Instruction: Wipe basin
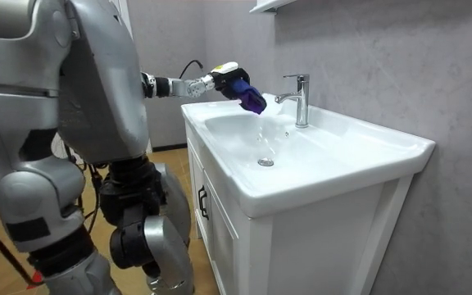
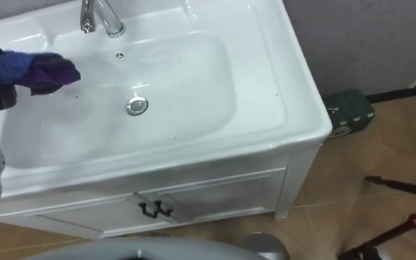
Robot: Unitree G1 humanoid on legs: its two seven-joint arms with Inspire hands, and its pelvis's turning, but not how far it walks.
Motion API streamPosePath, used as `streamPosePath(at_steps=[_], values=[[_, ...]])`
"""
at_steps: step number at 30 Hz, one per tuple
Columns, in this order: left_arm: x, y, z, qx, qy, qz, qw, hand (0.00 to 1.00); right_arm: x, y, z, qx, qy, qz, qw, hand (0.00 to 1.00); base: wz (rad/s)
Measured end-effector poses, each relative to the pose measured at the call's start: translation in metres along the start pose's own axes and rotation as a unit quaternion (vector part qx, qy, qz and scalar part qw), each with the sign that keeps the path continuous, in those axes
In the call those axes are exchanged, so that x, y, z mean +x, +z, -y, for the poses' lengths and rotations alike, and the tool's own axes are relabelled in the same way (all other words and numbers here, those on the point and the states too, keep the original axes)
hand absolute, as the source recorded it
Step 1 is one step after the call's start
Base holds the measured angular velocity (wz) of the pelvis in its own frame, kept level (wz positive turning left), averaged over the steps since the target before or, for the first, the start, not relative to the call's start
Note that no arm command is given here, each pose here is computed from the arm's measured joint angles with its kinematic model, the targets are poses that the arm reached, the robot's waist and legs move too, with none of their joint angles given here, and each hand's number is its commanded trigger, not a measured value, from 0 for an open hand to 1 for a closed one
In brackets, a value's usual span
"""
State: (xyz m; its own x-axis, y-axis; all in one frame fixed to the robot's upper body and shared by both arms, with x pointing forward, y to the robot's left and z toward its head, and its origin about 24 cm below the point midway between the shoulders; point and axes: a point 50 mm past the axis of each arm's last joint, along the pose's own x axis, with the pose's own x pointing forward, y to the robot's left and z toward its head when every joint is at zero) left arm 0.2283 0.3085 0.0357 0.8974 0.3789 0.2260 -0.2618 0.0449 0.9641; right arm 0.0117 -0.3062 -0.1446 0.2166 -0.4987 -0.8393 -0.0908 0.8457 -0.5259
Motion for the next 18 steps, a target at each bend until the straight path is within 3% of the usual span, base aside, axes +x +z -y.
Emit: streamPosePath(at_steps=[8, 18], values=[[0.0003, 0.0026, -0.0051, -0.007, 0.043, 0.011, 0.999, 1.00, -0.0006, 0.0023, -0.0036, 0.005, 0.005, 0.011, 1.000, 0.00, 0.02], [-0.0032, -0.0066, -0.0065, -0.001, 0.046, -0.003, 0.999, 1.00, -0.0018, -0.0045, -0.0058, -0.018, 0.022, 0.000, 1.000, 0.00, -0.01]])
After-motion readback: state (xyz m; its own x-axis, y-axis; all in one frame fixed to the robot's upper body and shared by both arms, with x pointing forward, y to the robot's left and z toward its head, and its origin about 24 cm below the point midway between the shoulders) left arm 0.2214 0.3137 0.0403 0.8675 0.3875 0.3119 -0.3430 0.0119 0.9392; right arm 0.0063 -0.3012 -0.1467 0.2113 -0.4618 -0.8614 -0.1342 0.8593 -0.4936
